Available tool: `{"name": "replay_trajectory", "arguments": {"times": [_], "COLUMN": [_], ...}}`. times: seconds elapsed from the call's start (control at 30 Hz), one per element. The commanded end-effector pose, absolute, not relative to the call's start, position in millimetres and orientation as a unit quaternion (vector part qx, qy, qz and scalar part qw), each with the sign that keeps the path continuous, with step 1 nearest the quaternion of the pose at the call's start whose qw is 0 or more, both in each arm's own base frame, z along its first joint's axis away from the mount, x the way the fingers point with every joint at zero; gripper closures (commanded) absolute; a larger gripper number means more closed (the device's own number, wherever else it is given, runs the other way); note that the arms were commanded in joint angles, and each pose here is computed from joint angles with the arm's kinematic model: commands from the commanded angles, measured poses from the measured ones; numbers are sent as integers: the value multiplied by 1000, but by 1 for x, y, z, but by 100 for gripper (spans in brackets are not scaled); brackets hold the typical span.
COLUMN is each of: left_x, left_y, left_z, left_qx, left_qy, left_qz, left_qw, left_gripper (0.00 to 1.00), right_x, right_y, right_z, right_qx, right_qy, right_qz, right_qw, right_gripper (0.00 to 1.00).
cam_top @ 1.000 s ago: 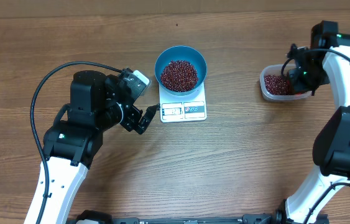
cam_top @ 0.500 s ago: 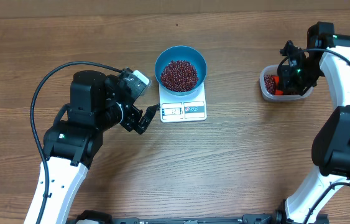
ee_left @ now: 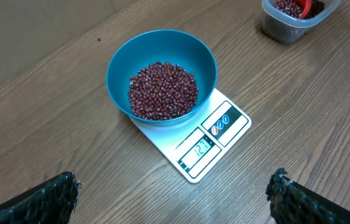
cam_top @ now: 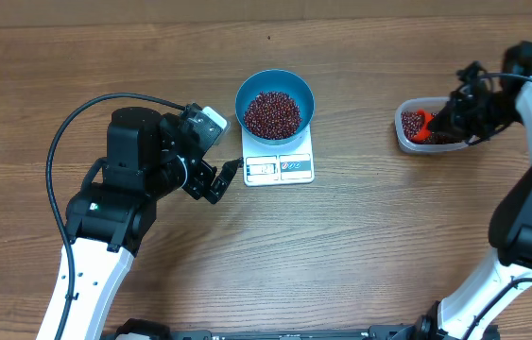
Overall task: Scoop item into bowl and weigh 150g on scale
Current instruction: 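Dip the red scoop into the beans and lift it full, then carry the filled scoop with the right gripper over the blue bowl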
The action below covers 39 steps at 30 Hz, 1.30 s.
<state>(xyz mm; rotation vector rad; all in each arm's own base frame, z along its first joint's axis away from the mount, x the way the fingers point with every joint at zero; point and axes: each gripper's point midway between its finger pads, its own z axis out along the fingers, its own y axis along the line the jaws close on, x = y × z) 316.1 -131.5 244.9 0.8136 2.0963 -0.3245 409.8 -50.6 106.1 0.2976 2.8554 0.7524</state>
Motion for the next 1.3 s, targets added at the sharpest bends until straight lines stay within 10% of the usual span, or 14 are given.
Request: {"name": "replay_trajectory", "arguments": {"times": [0.0,1.27], "left_x": [316,316], "left_y": [-132,-132], "left_z": [244,244], "left_qx": [319,319], "left_qy": [838,838], "left_qz": [-138,-138], "left_qw": [420,420], "left_gripper": [1,0], "right_x": [411,411], "right_y": [-60,-17], "right_z": [110,201], "right_qx": [127,49], "right_qy": [940,796], "right_qz": [301,566], "right_qw": [100,209], "right_gripper": [96,96]}}
